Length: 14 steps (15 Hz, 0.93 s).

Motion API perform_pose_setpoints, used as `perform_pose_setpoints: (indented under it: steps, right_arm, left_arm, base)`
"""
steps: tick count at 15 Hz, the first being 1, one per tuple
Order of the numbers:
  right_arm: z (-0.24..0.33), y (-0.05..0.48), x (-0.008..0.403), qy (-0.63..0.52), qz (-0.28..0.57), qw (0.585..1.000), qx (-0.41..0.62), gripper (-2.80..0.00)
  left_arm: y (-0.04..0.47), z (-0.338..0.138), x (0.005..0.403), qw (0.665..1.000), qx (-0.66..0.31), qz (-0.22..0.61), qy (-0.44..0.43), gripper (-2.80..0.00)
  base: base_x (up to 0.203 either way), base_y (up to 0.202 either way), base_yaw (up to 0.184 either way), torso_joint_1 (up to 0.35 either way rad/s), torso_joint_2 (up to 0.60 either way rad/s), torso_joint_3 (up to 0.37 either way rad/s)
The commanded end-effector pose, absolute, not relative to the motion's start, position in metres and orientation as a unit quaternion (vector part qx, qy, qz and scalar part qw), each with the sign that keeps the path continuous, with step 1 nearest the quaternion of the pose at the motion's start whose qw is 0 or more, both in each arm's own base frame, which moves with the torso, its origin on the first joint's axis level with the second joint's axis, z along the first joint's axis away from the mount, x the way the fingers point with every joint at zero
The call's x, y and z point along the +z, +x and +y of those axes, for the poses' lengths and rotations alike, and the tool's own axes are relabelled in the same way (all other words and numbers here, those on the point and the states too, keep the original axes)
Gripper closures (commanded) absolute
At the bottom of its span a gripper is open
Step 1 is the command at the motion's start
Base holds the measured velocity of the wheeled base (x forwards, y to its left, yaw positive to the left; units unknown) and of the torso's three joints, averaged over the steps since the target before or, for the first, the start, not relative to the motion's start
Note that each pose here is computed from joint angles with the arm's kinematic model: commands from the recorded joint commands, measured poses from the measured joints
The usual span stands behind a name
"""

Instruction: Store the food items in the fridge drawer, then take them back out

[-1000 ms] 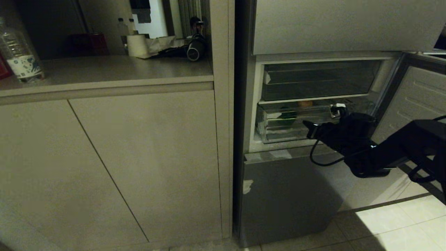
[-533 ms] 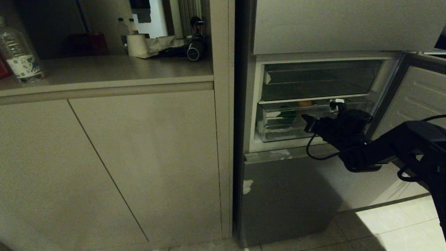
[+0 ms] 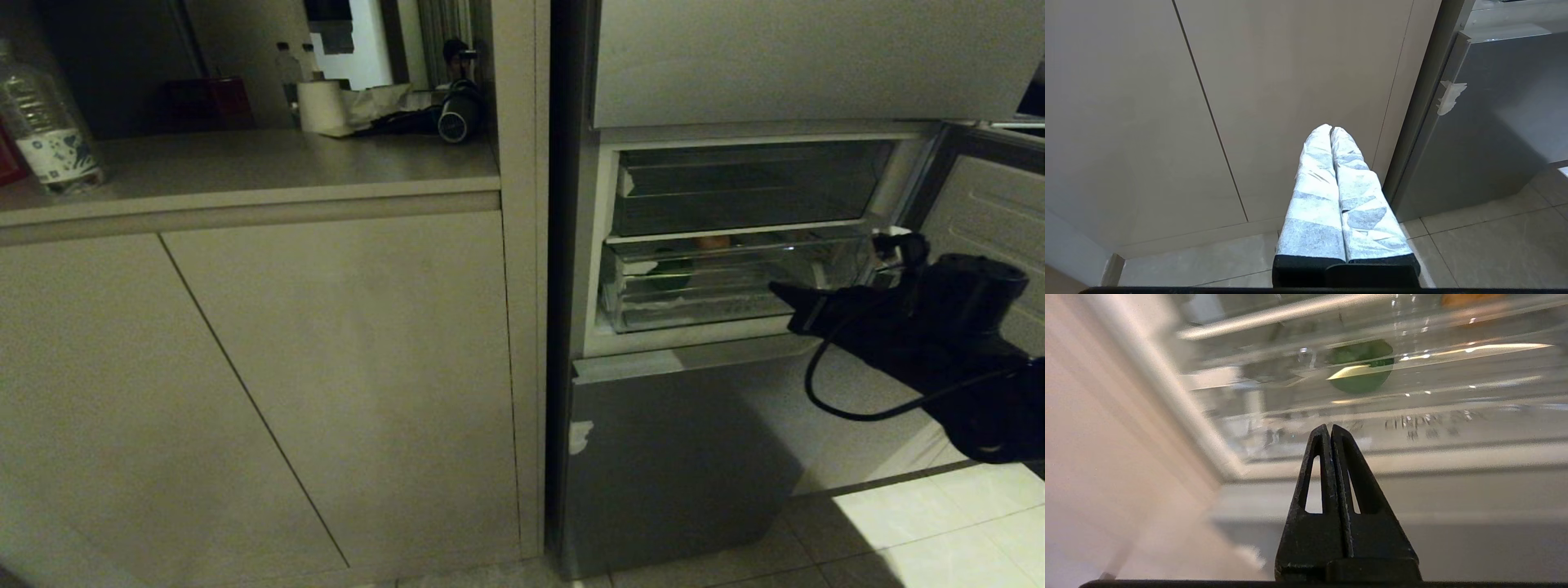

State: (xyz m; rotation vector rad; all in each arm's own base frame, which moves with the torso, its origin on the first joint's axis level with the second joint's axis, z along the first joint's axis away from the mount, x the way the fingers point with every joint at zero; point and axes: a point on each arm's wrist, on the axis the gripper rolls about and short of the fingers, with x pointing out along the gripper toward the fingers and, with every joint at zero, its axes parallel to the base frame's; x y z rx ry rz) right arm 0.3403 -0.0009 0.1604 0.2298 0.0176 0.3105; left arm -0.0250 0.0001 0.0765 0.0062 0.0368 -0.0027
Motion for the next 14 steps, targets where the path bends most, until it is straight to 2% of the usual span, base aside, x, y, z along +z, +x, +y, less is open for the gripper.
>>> perform_pose_setpoints:
  steps: [1,3,5,7,14]
  right_arm:
    - [-0.003,0.258,0.212,0.1,-0.061,0.981,0.154,0.0]
    - [-0.002,0.204,0.225,0.093,-0.088,0.98,0.152,0.0]
    - [0.0,0.156,0.214,0.095,-0.071,0.982,0.15,0.0]
    - [0.001,0.141,0.201,0.1,-0.047,0.983,0.149,0.0]
    - [-0.002,0.225,0.171,0.117,0.066,0.978,0.159,0.0]
  left_arm:
    - [-0.025,0.0,0.077,1.0,-0.002,0.019,0.003,0.0]
    - [-0.025,0.0,0.077,1.0,-0.002,0.019,0.003,0.0]
    - [-0.025,0.0,0.077,1.0,-0.001,0.019,0.003,0.0]
    - [-0.025,0.0,0.077,1.0,-0.002,0.019,0.003,0.0]
    - [-0.025,0.0,0.077,1.0,-0.001,0.019,0.003,0.0]
  base:
    - [0.0,0.0,0.0,0.0,0.0,0.0]
    - [0.0,0.0,0.0,0.0,0.0,0.0]
    - [0.0,0.0,0.0,0.0,0.0,0.0]
    - [0.0,0.0,0.0,0.0,0.0,0.0]
    - [0.0,0.0,0.0,0.0,0.0,0.0]
